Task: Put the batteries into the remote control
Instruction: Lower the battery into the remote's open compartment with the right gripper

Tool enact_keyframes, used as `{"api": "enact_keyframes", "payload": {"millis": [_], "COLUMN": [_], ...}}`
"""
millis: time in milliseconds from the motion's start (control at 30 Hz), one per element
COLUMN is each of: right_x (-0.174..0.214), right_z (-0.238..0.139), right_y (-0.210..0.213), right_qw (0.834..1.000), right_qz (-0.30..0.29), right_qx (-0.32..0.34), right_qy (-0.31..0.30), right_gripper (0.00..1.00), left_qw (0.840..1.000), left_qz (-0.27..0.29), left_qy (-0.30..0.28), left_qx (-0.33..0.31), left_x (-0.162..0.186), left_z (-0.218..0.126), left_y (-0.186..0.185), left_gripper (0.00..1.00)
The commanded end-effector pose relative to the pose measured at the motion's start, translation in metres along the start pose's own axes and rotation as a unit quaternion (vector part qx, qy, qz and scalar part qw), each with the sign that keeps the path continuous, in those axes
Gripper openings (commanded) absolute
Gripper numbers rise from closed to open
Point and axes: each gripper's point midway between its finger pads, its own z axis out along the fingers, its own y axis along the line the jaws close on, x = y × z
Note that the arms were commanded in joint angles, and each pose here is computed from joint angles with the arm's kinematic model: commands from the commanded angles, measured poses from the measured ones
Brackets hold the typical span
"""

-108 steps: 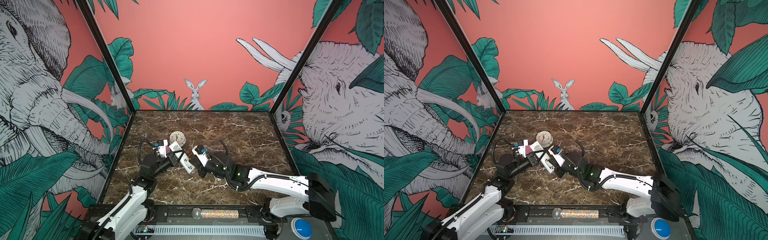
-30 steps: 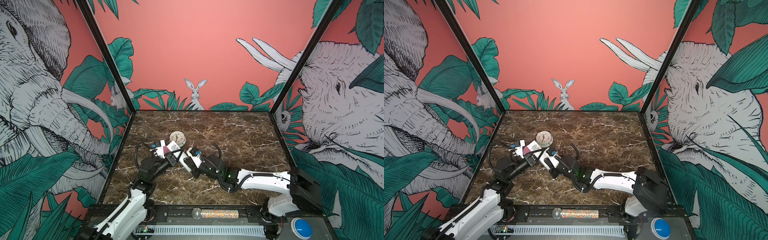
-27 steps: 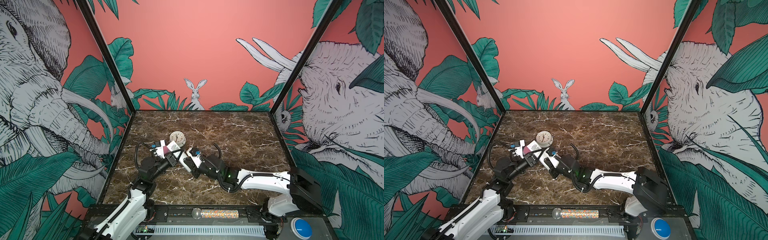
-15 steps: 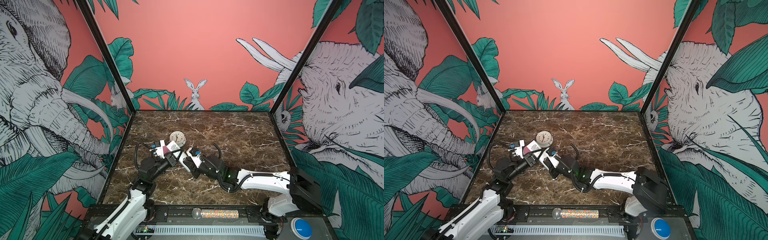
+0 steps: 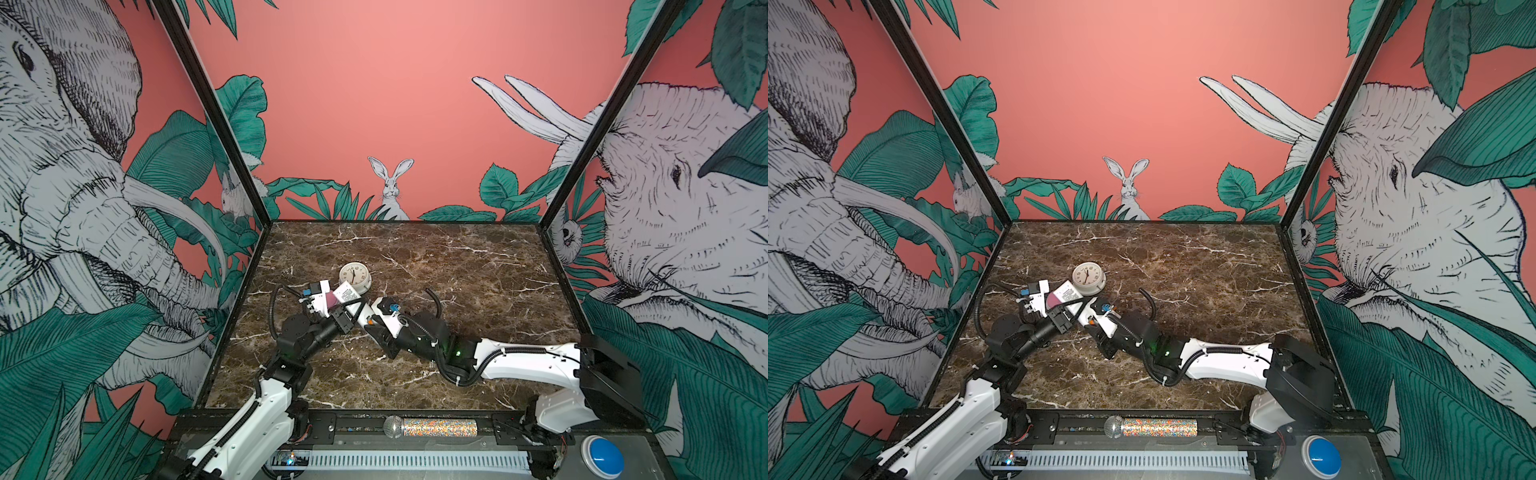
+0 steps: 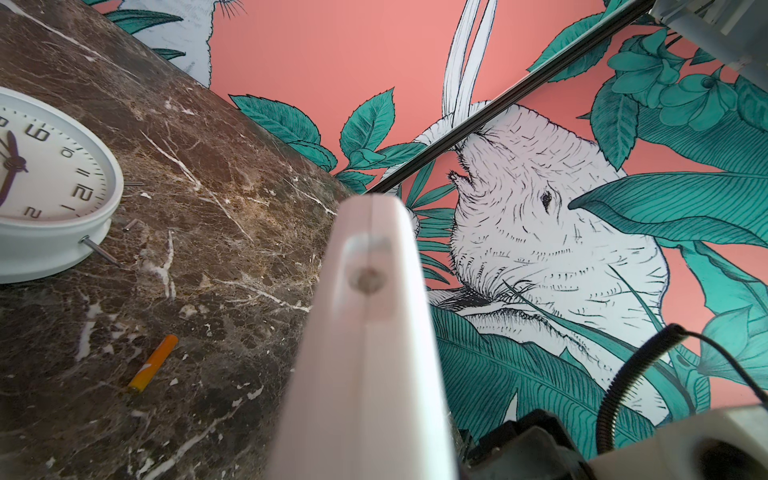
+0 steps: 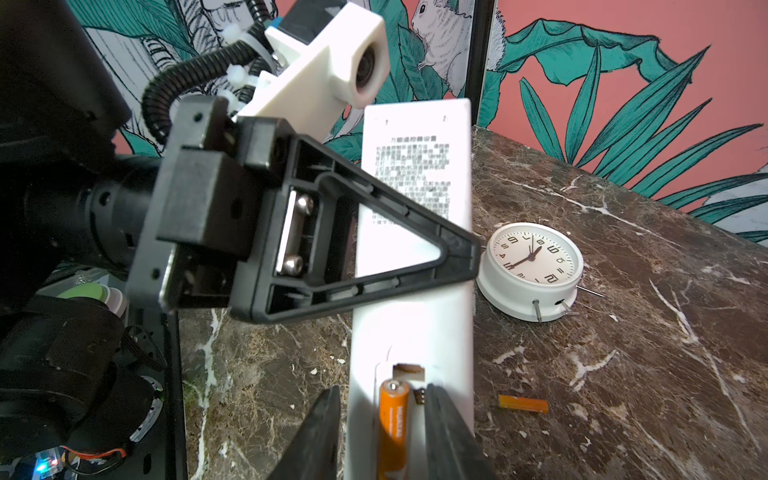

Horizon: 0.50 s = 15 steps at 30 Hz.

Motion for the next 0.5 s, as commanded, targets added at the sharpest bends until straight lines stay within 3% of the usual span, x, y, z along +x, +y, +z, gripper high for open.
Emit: {"api": "enact_keyframes", "payload": {"millis": [0, 467], "right_x": [-0.0150, -0.0246], "right_z": [-0.0054, -0.0136], "right_y": [0.0013, 0.0078], "right_qw": [1.000, 0.999], "right_qz": [-0.002, -0.010], "right_qx": [-0.001, -0.020], "right_qy": [-0.018, -0.024], "right_gripper": [0.38, 0.40], "left_qw": [1.000, 1.000], "left_qz": [0.010, 0.007], "left_qy": [-0.002, 0.007], "left_qx": [0.025, 0.022], "left_x": [-0.0016, 0.0035], "left_z": [-0.0015, -0.0007], "left_y": [-0.0120, -0.0076], "left_gripper": [0.00, 0.00]}}
